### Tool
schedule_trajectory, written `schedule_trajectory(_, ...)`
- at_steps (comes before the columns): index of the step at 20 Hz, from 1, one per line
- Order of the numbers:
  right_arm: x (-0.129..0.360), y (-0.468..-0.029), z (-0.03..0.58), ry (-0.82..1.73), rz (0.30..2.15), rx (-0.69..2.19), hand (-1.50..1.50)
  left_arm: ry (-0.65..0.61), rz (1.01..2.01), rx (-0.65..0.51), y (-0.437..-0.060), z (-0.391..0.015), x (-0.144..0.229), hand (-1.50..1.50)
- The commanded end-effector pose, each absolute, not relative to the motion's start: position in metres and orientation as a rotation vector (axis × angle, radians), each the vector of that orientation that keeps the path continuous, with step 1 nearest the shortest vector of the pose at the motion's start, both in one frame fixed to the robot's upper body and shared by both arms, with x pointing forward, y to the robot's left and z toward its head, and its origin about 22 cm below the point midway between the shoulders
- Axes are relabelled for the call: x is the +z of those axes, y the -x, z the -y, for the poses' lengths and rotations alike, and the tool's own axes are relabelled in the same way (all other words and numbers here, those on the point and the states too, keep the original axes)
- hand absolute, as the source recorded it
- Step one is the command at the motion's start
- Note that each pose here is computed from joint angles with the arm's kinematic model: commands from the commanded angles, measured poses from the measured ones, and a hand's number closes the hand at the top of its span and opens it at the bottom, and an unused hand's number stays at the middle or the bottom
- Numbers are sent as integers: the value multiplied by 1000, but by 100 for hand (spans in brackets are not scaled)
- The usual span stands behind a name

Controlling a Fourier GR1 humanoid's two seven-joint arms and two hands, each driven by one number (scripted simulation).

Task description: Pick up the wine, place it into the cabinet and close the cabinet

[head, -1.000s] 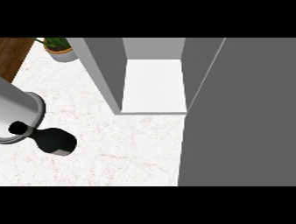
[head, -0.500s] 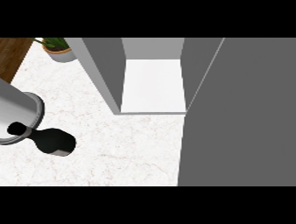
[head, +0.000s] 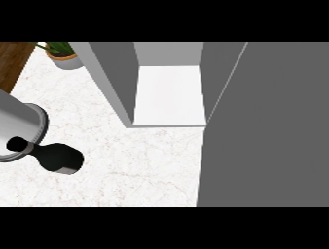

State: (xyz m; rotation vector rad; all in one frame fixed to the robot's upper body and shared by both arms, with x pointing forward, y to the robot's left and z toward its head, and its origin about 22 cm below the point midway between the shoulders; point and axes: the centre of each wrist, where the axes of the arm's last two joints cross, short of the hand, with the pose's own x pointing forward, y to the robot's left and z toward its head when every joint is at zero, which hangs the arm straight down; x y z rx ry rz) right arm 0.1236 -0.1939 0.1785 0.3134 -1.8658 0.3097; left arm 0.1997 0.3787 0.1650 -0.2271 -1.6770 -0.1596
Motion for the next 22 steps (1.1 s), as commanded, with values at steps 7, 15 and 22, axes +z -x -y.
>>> schedule_trajectory(7,213,-78,204,-381,1939,313,-150,232,1592,-208,-218,-384,112,-150)
schedule_trajectory(15,214,-73,206,-370,1931,310,-150,217,1555,-213,-231,-390,76,-150)
schedule_trajectory(22,211,-82,207,-375,1938,328,-150,175,1529,-199,-240,-407,37,-150)
